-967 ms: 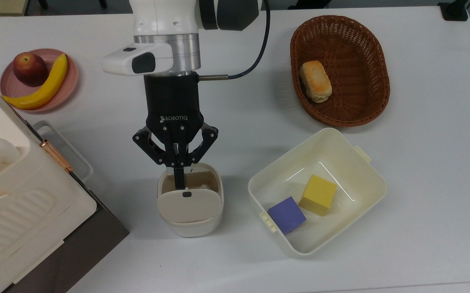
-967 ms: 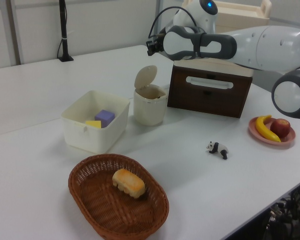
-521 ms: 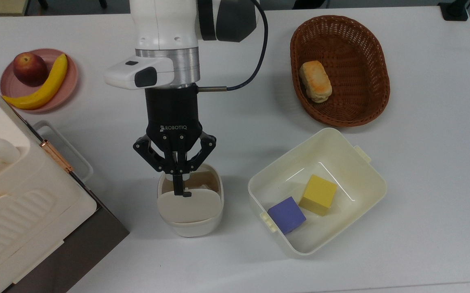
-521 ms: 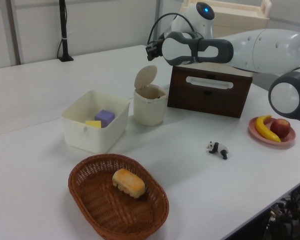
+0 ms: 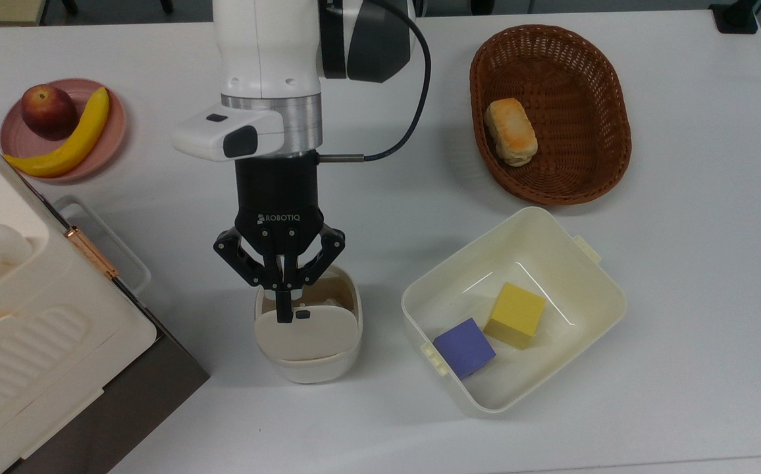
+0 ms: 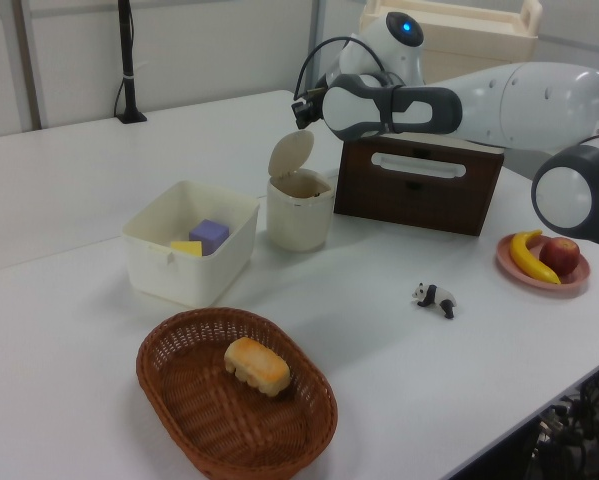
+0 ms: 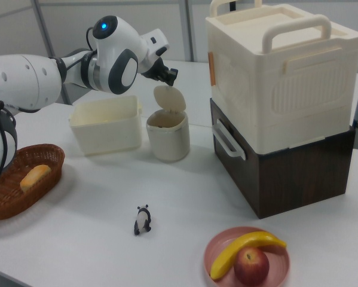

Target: Close the trash can

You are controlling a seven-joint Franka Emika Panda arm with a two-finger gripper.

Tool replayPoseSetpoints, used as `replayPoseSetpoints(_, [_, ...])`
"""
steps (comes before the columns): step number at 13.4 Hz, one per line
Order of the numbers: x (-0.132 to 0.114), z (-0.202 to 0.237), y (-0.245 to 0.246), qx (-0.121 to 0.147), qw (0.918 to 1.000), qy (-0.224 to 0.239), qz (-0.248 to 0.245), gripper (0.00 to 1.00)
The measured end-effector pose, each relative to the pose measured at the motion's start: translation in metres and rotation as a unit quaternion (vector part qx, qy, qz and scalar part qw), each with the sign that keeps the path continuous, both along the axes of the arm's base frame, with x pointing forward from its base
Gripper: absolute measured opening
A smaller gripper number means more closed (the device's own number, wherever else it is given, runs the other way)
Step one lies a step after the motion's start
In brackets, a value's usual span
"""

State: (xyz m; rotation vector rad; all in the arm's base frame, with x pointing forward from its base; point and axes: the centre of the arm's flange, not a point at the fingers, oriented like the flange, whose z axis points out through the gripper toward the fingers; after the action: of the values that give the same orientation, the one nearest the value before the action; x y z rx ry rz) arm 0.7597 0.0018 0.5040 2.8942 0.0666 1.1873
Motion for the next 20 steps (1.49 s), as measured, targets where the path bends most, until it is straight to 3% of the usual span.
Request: replayPoseSetpoints(20, [-0.001,-0.021,-0.005,-0.026,0.9995,0.019,0.007,0.01])
